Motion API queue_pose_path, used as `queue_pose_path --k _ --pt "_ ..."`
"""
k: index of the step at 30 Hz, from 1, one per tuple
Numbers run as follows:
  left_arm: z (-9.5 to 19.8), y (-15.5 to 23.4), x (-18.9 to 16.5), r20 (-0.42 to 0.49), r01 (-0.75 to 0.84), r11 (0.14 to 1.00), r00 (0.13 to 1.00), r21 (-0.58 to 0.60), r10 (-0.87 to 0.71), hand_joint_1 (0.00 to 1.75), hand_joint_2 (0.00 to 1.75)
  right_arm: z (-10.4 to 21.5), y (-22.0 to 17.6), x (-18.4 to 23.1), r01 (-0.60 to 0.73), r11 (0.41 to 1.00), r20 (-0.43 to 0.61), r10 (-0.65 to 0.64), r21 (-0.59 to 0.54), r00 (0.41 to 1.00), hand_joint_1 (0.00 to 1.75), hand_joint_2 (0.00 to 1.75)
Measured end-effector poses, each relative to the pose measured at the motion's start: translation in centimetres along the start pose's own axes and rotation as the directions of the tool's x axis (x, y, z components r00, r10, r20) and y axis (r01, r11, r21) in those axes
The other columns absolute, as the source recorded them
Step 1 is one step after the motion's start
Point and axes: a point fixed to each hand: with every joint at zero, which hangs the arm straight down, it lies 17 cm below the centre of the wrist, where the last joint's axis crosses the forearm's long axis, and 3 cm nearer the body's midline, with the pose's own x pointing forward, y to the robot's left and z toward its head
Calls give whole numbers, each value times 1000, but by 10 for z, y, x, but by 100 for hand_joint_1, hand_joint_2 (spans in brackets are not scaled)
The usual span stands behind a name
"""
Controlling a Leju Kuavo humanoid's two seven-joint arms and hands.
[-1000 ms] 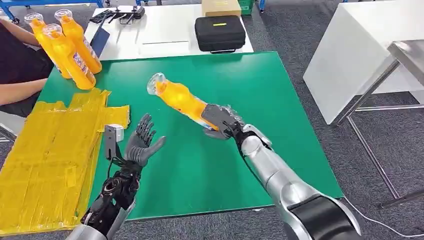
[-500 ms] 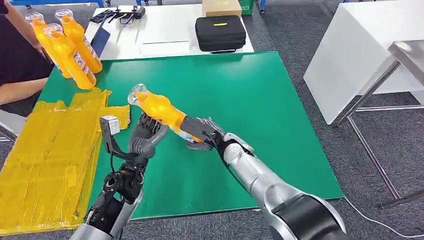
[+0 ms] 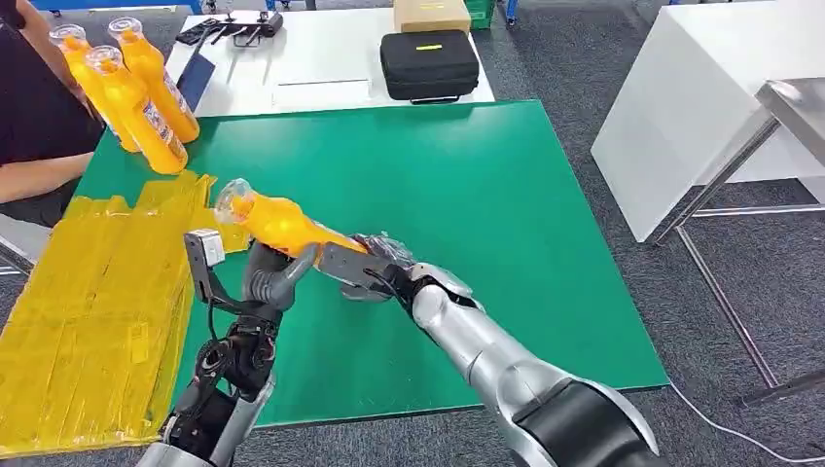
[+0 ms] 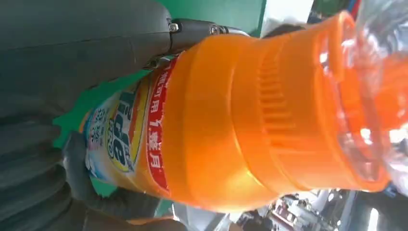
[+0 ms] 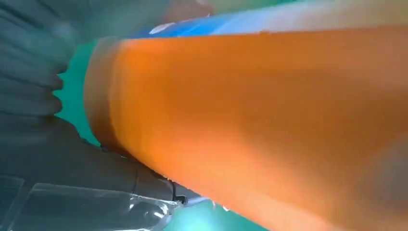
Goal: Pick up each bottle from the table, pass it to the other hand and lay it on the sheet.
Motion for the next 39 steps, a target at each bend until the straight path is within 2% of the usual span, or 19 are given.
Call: queue_pose_path --k 6,14,15,16,35,36,37,38,39 --pt "1 13 -2 -4 34 999 999 38 -34 0 175 -1 13 17 -88 996 31 88 17 996 175 175" --pt "2 20 -2 -2 51 997 999 61 -51 0 175 0 22 22 -117 993 42 115 32 992 175 175" --pt "2 22 -2 -3 51 997 999 63 -51 136 175 1 25 22 -121 992 44 119 37 992 175 175" --pt "3 23 -3 -4 51 997 999 66 -51 175 175 2 28 23 -125 991 45 123 41 991 175 175" --pt "10 31 0 19 -17 998 1000 68 16 175 175 3 39 27 -118 991 55 114 62 992 175 175" --pt "10 30 0 19 -21 998 1000 64 20 175 175 3 39 27 -116 991 54 112 62 992 51 175" --pt "10 30 0 20 -27 998 999 64 25 175 175 3 39 27 -115 992 54 111 61 992 0 175" --pt "10 30 0 20 -28 998 999 63 27 175 175 3 39 27 -112 992 54 109 61 993 0 0" --pt "9 30 1 21 -29 998 999 63 28 175 175 3 39 28 -109 992 56 106 61 993 0 0"
